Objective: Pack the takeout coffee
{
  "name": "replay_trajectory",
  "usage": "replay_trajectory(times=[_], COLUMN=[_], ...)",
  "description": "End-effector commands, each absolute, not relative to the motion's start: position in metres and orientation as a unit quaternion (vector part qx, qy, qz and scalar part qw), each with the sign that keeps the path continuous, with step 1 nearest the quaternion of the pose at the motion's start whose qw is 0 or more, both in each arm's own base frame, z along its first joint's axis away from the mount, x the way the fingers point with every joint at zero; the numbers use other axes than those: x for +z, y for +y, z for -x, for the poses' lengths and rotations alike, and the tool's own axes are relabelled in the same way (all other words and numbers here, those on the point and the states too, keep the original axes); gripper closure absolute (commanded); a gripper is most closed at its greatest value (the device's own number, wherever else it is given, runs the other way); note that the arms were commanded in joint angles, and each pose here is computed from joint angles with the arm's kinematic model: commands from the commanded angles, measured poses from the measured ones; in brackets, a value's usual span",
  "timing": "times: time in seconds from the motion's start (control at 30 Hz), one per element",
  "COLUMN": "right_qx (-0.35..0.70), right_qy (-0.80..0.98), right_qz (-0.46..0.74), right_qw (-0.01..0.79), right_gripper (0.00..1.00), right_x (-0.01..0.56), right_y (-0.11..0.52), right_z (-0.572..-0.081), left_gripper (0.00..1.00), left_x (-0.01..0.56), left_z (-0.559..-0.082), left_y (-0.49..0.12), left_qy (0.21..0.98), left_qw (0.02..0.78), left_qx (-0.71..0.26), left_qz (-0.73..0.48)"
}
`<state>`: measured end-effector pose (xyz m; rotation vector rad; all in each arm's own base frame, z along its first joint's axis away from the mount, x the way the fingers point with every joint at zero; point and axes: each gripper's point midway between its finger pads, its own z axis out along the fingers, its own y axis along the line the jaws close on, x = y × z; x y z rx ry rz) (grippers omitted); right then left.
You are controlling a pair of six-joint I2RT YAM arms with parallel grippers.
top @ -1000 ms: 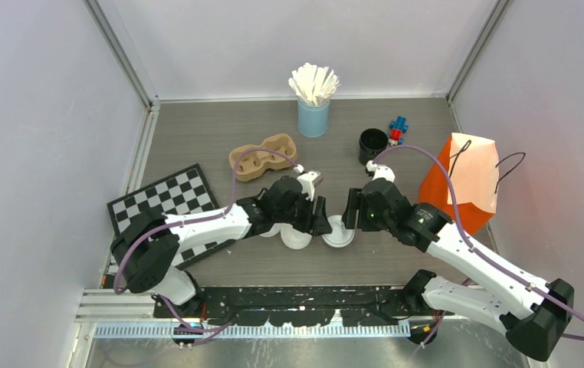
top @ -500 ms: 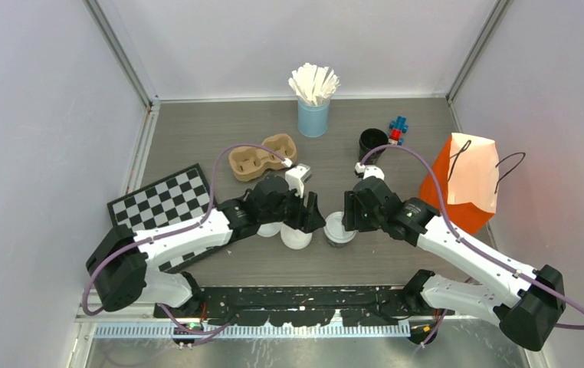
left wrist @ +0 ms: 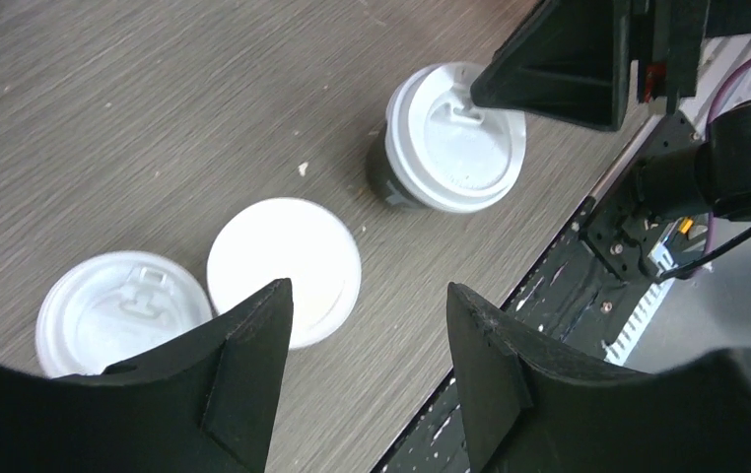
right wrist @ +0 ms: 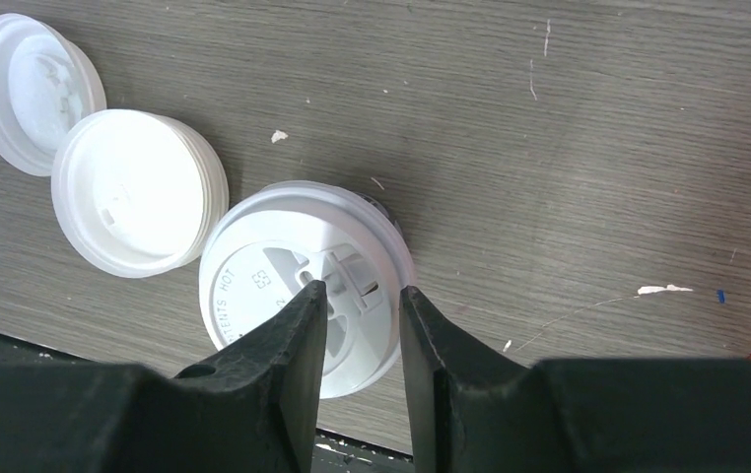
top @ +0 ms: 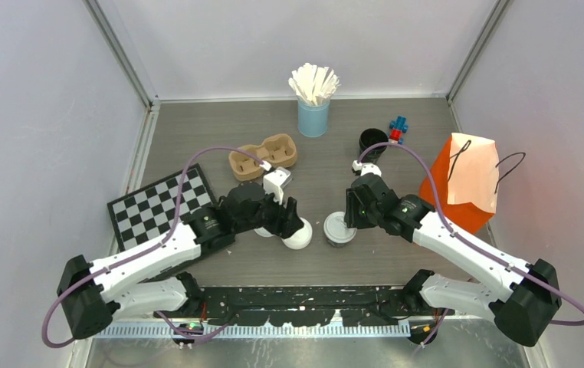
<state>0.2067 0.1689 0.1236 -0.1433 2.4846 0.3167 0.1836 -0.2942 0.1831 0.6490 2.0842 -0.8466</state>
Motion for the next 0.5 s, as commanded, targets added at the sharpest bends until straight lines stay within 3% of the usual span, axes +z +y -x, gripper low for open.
replay_trajectory(times=[0.0,0.47], right_qx=[0.132,0.125], right_qy=[0.933,0.938], right_qz=[0.056,0.067], right_qw=[0.331,0.316], right_gripper=[0.62,0.64], right_x=[0.134,0.124], right_y=[0.175,0.172], right_z=[-0.217,-0.215], left_gripper=[0.40,0.39], left_x=[0.180,0.198], left_z=[-0.181,-0.177], left_y=[-0.272,-0.236], left_qy=[0.825,0.820], left_qw=[0.399,0.437], left_qx=[-0.299,-0.259], left_qz=[-0.264,-0.264])
